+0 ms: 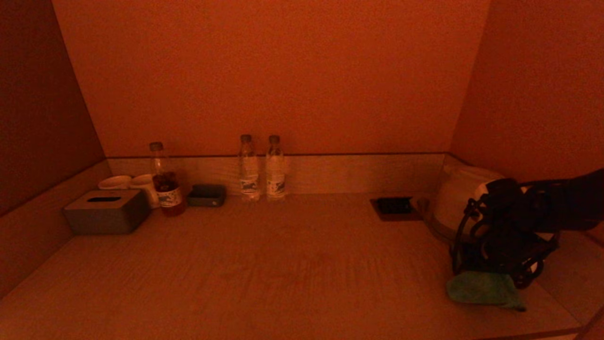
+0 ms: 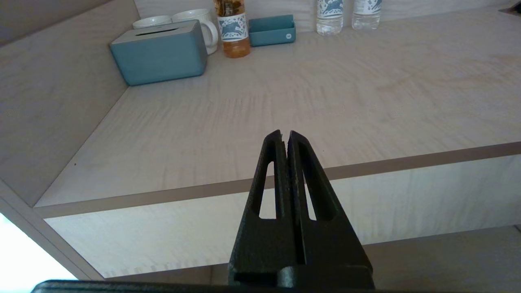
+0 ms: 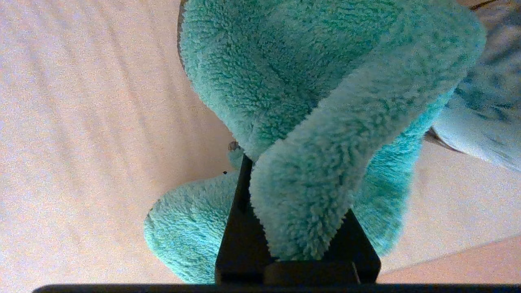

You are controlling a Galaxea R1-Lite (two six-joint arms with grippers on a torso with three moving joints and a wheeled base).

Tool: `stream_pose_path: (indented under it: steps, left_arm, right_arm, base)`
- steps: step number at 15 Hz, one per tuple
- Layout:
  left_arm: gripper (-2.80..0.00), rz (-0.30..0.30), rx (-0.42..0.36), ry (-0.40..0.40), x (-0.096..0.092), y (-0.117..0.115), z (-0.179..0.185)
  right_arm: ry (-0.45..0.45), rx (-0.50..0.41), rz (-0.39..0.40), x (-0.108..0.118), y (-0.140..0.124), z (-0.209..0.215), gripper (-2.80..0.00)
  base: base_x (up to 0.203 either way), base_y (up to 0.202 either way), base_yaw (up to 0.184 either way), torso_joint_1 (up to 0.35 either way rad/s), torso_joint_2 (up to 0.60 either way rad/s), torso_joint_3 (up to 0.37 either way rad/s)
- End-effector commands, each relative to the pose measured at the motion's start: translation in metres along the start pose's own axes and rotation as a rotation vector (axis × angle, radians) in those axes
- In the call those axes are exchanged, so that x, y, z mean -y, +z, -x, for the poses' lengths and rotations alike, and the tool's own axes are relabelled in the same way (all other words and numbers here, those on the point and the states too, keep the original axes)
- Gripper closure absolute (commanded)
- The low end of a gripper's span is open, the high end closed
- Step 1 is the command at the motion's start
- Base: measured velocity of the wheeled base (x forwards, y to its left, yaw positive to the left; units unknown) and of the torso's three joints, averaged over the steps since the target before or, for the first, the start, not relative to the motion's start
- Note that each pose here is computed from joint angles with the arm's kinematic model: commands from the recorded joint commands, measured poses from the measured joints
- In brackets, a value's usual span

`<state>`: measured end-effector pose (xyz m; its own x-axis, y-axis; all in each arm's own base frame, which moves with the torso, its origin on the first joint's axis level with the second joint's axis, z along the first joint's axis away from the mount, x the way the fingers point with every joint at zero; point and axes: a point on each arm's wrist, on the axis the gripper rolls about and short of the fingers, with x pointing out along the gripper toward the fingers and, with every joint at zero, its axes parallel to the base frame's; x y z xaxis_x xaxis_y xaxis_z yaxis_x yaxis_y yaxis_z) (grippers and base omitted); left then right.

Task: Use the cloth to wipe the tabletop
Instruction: Pick up the tablecloth, then sweep the stains on the table

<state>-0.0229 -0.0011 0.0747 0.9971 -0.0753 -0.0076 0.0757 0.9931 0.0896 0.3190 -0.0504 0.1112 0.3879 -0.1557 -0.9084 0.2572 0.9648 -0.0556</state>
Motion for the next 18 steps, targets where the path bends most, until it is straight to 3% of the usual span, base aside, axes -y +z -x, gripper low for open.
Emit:
stream_pose_path:
  steps: [1,6,11,15,18]
  left_arm:
    - [0.00,0.000,0.000,-0.001,0.000,0.000,0.000]
    - [0.00,0.000,0.000,0.000,0.000,0.000,0.000]
    - [0.00,0.000,0.000,-0.001,0.000,0.000,0.000]
    - [0.00,0.000,0.000,-0.001,0.000,0.000,0.000]
    - [0.00,0.000,0.000,-0.001,0.000,0.000,0.000]
  right_arm:
    - [0.011,0.051,0.002,-0.002,0.001,0.018,0.00]
    - [0.071,0.138,0.000,-0.012,0.002,0.045,0.00]
    - [0.247,0.569,0.081,-0.038,0.003,0.175,0.00]
    - [0.352,0.759,0.134,-0.055,0.006,0.235,0.00]
    - [0.387,0.780,0.164,-0.067,0.007,0.242,0.00]
  base:
    - [0.000,0.000,0.000,0.000,0.00,0.000]
    - [0.000,0.000,0.000,0.000,0.00,0.000]
    - [0.000,0.000,0.000,0.000,0.00,0.000]
    - [0.000,0.000,0.000,0.000,0.00,0.000]
    - [0.000,0.000,0.000,0.000,0.00,0.000]
